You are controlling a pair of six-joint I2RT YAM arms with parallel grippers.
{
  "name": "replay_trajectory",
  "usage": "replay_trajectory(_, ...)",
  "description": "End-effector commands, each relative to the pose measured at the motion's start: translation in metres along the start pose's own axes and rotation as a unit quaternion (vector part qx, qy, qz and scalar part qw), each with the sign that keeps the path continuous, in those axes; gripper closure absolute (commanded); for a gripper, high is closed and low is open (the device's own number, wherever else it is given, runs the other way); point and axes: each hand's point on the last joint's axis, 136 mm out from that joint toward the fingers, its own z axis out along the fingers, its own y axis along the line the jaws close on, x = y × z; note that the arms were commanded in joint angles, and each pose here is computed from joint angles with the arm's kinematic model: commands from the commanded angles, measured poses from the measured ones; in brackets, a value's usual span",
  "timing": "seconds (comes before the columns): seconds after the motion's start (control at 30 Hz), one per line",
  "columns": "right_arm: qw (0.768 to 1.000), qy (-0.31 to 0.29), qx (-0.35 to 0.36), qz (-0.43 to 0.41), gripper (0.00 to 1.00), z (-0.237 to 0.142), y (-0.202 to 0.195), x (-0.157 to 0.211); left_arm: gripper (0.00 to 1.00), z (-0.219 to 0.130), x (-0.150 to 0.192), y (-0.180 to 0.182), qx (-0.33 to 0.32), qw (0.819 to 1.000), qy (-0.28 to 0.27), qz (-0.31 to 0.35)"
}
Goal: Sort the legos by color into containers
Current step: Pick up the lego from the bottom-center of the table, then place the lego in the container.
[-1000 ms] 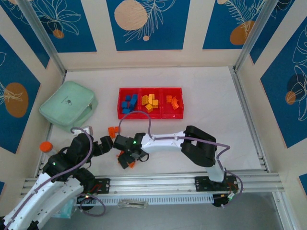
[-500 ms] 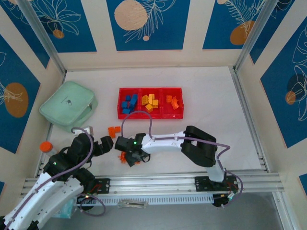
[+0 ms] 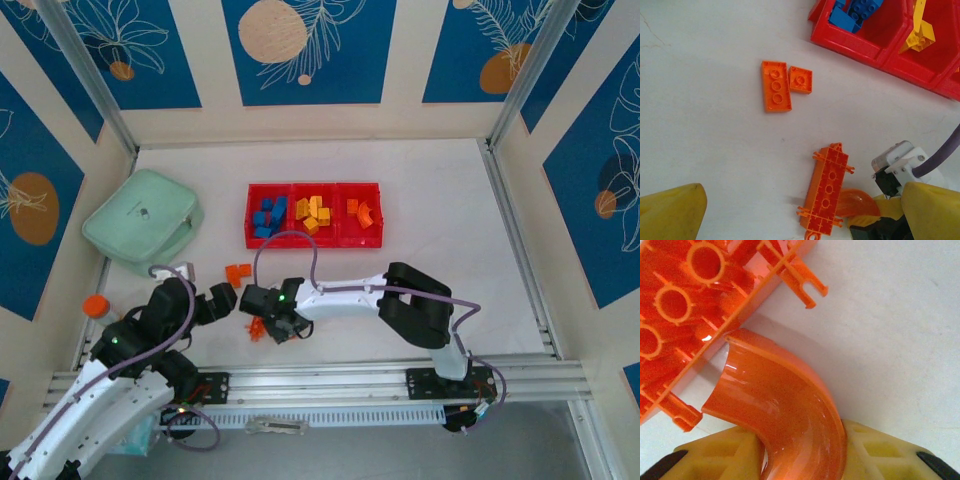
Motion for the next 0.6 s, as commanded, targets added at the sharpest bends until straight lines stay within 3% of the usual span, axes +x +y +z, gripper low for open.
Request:
replay_trajectory(0.0, 1.000, -0.008, 0.006, 0.016, 0.63, -0.016, -0.011, -0.001, 0.01, 0.002, -0.003, -0.005, 0.009, 1.000, -0.001, -0.007)
replay_trajectory(0.3, 0.998, -0.040, 0.020, 0.053, 0.65, -0.049, -0.061, -0.010, 0.01, 0.013, -0.005, -0.032, 0.047, 0.999, 0.019, 0.000)
replay_trajectory(0.57, 0.981, -0.098, 0.065, 0.151, 0.65, -0.077, -0.178, -0.063, 0.01, 0.035, -0.017, -0.076, 0.095, 0.994, 0.038, 0.028)
